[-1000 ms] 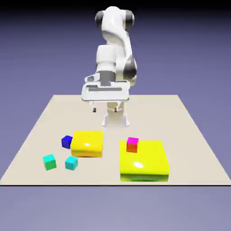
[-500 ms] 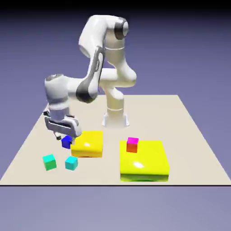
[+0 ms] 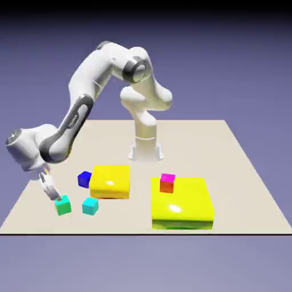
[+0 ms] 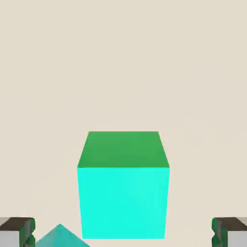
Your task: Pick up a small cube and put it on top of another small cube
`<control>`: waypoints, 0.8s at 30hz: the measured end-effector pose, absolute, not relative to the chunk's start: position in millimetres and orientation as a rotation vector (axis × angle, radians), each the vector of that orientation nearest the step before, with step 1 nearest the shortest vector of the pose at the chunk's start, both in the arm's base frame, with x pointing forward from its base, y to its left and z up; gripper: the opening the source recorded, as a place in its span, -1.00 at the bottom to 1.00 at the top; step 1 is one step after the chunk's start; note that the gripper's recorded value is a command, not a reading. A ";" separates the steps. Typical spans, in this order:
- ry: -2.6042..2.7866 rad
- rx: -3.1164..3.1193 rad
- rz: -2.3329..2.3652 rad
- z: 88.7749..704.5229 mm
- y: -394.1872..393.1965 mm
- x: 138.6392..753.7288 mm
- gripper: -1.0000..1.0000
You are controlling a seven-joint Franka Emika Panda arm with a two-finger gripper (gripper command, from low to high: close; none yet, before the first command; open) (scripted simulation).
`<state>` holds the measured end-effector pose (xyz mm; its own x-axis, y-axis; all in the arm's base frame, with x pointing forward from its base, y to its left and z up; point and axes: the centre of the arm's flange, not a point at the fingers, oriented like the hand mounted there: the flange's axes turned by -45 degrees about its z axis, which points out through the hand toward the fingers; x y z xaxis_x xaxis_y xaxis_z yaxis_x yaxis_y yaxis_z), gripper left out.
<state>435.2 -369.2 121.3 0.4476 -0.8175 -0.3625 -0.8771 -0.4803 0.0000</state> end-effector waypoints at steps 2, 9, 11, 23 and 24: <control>1.486 -2.507 0.469 121.3 -369.2 435.3 -1.00; 0.962 -2.744 0.523 215.3 -271.6 490.8 -1.00; 0.683 -2.838 0.543 230.6 -213.6 504.1 -1.00; -1.198 -2.969 0.559 325.9 109.1 445.4 -1.00; -1.359 -2.942 0.553 332.8 129.0 431.6 -1.00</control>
<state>431.6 129.0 332.8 0.6037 0.7114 -0.3597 0.7605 -0.6493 -0.0077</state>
